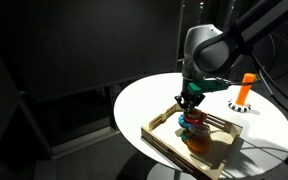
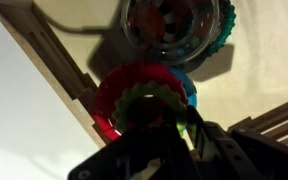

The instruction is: Move the light green ring from the tray to the table

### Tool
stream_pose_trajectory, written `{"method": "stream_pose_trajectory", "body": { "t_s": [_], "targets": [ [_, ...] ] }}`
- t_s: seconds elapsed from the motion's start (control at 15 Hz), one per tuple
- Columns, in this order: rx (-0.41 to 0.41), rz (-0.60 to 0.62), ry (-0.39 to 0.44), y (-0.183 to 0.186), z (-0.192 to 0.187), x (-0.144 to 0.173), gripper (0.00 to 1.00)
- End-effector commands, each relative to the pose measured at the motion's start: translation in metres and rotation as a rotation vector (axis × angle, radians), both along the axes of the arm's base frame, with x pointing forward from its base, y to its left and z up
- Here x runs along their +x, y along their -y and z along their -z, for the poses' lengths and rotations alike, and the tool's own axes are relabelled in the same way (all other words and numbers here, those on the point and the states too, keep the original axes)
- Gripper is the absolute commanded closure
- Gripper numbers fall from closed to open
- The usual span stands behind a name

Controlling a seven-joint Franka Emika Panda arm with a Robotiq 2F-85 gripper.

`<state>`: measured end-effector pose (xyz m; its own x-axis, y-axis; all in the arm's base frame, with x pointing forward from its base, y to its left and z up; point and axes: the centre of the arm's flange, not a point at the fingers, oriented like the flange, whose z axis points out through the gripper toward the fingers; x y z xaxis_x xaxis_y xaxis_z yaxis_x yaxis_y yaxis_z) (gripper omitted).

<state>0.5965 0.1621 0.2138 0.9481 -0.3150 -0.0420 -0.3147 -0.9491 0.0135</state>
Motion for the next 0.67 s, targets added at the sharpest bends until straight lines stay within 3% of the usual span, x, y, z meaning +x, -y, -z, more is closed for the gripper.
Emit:
{"method": "stream_pose_trajectory", "body": {
  "t_s": [0.0,0.6],
  "targets": [
    [0.016,0.033,0.024,0.002,-0.019,0.002,0.93],
    [0.003,0.085,0.057,0.029,-0.049,0.004,0.93]
  ]
}}
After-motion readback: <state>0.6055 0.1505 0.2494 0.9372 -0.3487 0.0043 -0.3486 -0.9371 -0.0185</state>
